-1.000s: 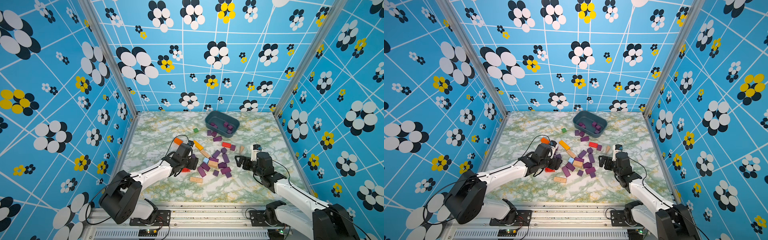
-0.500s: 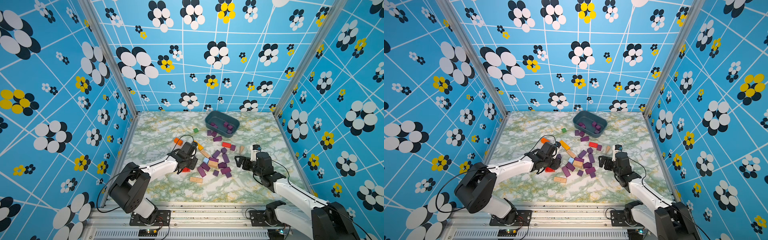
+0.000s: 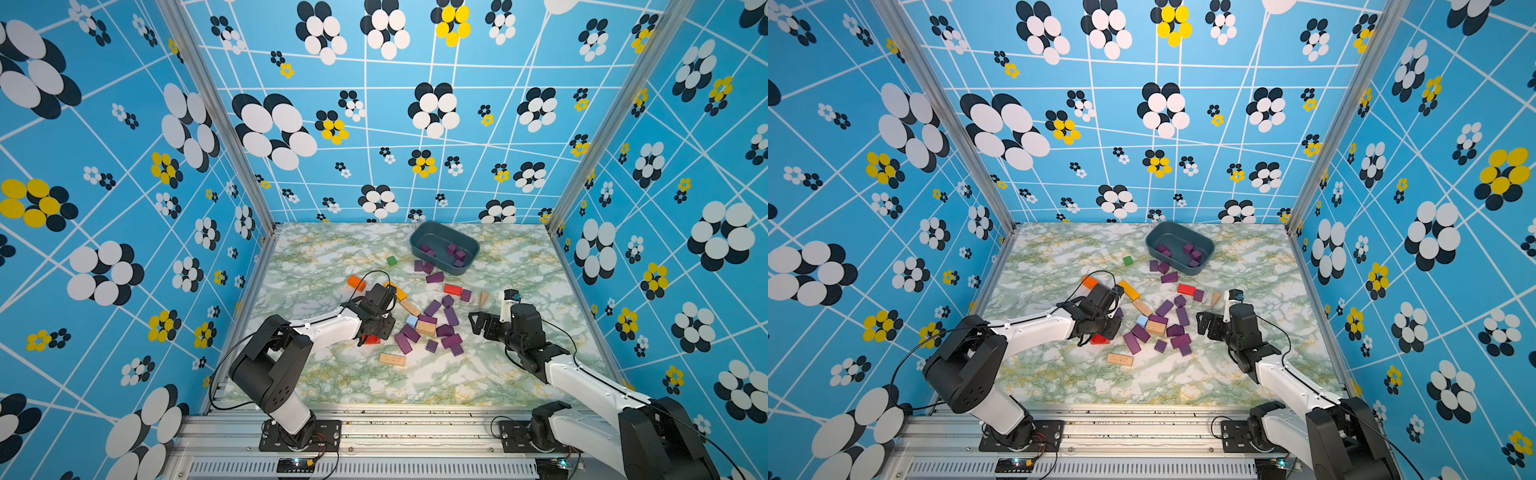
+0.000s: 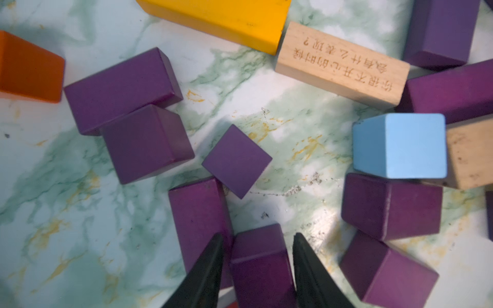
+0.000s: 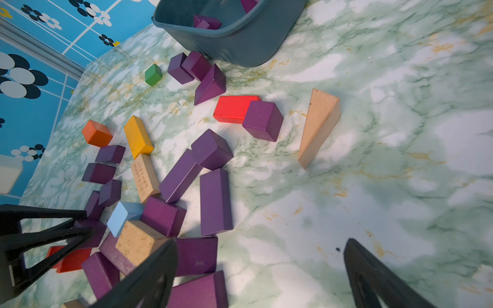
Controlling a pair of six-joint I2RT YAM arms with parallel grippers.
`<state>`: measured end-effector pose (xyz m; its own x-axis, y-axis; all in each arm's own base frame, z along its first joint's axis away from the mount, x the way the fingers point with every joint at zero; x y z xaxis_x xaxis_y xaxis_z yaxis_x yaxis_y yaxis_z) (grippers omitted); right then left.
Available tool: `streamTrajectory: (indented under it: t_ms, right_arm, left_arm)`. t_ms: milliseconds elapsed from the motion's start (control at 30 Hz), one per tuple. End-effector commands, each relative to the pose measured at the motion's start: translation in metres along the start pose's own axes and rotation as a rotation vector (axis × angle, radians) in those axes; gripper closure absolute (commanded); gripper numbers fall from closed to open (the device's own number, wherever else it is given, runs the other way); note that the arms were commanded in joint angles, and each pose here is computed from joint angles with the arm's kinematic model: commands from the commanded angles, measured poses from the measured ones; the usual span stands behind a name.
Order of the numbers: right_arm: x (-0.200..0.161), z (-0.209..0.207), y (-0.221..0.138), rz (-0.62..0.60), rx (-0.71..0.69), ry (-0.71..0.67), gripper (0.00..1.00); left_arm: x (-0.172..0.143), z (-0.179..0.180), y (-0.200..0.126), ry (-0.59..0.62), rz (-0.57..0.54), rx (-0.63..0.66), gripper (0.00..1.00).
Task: Pick purple bricks into the storage bin
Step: Pick up the building block from the center of the board.
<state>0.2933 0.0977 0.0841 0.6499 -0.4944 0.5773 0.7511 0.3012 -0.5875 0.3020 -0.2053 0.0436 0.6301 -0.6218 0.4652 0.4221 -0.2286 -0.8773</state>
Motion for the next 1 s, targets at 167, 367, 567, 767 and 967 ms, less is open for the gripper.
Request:
streamTrajectory:
  t_ms: [167,367,567,767,967]
  right_arm:
    - [0.004,-0.002,0.004,-0.013,-0.016,0.002,0.01]
    - [0.004,-0.002,0.004,-0.015,-0.012,0.008,0.01]
    - [0.003,-0.001,0.008,-0.001,-0.004,0.017,0.01]
    - [0.003,-0.003,0.009,-0.001,-0.016,0.018,0.01]
    - [0.003,-0.007,0.008,-0.007,-0.04,0.021,0.01]
  left_arm:
    - [0.003,0.003,-0.006,0.013,0.003,0.029,0.73]
    - [0.022,0.002,-0.021,-0.012,-0.063,0.009,0.75]
    - [0.041,0.002,-0.032,-0.042,-0.12,-0.006,0.76]
    - [0.062,0.003,-0.035,-0.041,-0.159,-0.016,0.76]
    - [0.09,0.004,-0.031,-0.03,-0.191,-0.029,0.76]
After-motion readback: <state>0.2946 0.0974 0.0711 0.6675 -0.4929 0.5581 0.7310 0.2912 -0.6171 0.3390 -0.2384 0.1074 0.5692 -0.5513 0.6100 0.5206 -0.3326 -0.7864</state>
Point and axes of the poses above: each gripper's point midway between its finger pads, its own y axis out along the fingers, its own z axis along the line the jaws close on, x = y × z, the point moved 1 cm from there along -y, back along the fingers, and after that the axes turned 15 degrees about y, right-handed, at the moved point
